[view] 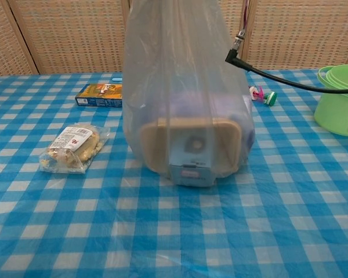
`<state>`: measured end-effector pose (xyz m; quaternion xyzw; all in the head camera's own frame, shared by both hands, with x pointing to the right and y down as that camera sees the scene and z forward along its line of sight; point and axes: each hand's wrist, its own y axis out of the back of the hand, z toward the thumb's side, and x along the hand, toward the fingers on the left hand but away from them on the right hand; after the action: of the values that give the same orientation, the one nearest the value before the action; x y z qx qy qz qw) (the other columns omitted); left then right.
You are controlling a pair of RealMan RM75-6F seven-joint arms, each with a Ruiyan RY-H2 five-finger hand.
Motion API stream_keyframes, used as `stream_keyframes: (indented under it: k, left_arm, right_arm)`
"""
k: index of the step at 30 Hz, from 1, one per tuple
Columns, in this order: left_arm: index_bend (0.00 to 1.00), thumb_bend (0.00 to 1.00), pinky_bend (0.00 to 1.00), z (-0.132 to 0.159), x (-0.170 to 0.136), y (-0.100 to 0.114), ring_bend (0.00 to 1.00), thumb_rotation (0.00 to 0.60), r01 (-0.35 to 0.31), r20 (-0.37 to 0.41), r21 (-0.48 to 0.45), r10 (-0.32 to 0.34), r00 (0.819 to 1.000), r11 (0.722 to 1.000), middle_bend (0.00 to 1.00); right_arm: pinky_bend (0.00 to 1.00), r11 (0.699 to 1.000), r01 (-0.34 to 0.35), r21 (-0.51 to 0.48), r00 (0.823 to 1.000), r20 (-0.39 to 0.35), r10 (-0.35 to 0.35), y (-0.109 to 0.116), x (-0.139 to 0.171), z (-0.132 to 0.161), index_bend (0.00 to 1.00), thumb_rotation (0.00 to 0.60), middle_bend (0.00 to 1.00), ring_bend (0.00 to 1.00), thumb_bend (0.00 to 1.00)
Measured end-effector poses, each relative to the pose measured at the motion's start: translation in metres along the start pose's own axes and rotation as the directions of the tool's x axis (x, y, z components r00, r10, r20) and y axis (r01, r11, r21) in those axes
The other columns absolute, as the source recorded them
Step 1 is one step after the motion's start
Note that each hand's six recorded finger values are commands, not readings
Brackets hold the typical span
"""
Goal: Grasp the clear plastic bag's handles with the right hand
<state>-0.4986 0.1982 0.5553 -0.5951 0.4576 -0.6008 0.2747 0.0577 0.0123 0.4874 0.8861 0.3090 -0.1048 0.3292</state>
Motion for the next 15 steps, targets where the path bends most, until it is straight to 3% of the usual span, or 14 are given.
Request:
stream_keyframes:
  k: [3,5,6,10,15]
  left_arm:
    - [0.00,0.00,0.00,0.0001,-0.0003,0.0001,0.00,0.600,0.000,0.001,0.000,0.000,1.000,1.000,0.00]
    - [0.00,0.00,0.00,0.0003,-0.0006,0.0000,0.00,0.600,0.000,0.002,-0.001,0.000,1.000,1.000,0.00]
    - [0.00,0.00,0.00,0.0006,-0.0008,0.0000,0.00,0.600,0.000,0.004,-0.001,0.000,1.000,1.000,0.00]
    - [0.00,0.00,0.00,0.0013,-0.0015,0.0001,0.00,0.600,0.000,0.007,-0.001,0.000,1.000,1.000,0.00]
    - [0.00,0.00,0.00,0.0013,-0.0024,0.0001,0.00,0.600,0.000,0.008,-0.002,0.000,1.000,1.000,0.00]
  right_arm:
    - [0.99,0.999,0.003,0.033,1.000,0.027,-0.004,0.0006,0.0008,-0.0026,0.91,0.600,0.86,0.79,0.00]
    - [1.00,0.998,0.005,0.058,0.999,0.040,-0.007,0.0016,0.0013,-0.0039,0.98,0.600,0.90,0.83,0.01]
    - [1.00,0.998,0.006,0.069,0.999,0.045,-0.009,0.0021,0.0015,-0.0045,1.00,0.600,0.91,0.84,0.05]
    - [1.00,0.996,0.014,0.093,0.999,0.052,-0.019,0.0042,0.0017,-0.0053,1.00,0.600,0.92,0.85,0.40]
    - [1.00,0.993,0.031,0.113,0.998,0.044,-0.036,0.0083,0.0021,-0.0055,1.00,0.600,0.92,0.87,0.62]
